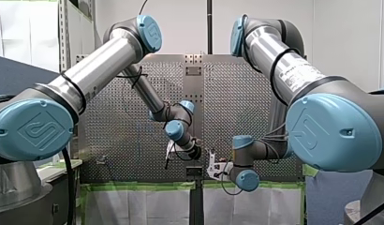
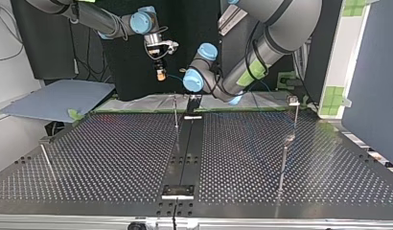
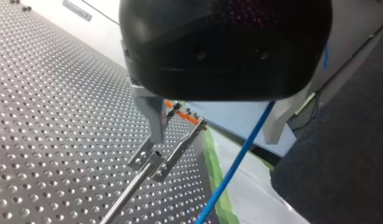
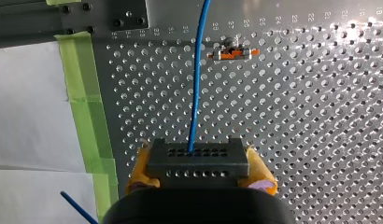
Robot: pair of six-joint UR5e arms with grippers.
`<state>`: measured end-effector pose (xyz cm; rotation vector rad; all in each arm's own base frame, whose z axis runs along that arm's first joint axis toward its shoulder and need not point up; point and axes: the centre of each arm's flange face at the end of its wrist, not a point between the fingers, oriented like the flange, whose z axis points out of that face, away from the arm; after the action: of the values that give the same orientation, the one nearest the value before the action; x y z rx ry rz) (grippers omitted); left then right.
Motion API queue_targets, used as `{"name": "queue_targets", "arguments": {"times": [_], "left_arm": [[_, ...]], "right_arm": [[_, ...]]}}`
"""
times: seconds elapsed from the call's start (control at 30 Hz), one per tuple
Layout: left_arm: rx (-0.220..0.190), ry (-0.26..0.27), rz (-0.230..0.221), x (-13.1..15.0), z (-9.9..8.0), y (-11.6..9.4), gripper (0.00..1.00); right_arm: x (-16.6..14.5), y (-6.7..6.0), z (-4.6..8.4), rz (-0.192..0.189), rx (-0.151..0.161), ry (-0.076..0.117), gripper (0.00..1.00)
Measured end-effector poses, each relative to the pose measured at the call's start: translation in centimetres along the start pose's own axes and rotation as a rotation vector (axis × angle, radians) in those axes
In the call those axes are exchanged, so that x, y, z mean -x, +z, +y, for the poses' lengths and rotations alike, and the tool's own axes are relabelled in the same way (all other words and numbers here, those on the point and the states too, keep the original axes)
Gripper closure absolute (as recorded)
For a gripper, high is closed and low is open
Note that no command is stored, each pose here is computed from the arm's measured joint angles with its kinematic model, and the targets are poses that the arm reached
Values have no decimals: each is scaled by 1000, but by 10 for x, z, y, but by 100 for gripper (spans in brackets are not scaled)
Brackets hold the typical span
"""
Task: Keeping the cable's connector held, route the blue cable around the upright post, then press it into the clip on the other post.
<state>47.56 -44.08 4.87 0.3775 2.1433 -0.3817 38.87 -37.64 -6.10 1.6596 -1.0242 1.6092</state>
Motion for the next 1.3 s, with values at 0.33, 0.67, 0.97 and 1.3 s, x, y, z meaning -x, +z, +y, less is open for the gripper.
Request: {"name": "queue_targets", "arguments": {"times": [0.33, 0.67, 0.97, 1.3], "left_arm": [[8, 54, 12, -2, 0, -2, 46], [3, 154, 38, -6, -5, -5, 86], [45, 182, 53, -7, -3, -8, 99], [67, 182, 23, -5, -2, -5, 99]], "right_arm": [[0, 0, 0, 0, 0, 0, 100], [0, 0, -1, 0, -1, 0, 100], [0, 0, 1, 0, 2, 1, 100], [-1, 2, 4, 3, 7, -2, 100]]}}
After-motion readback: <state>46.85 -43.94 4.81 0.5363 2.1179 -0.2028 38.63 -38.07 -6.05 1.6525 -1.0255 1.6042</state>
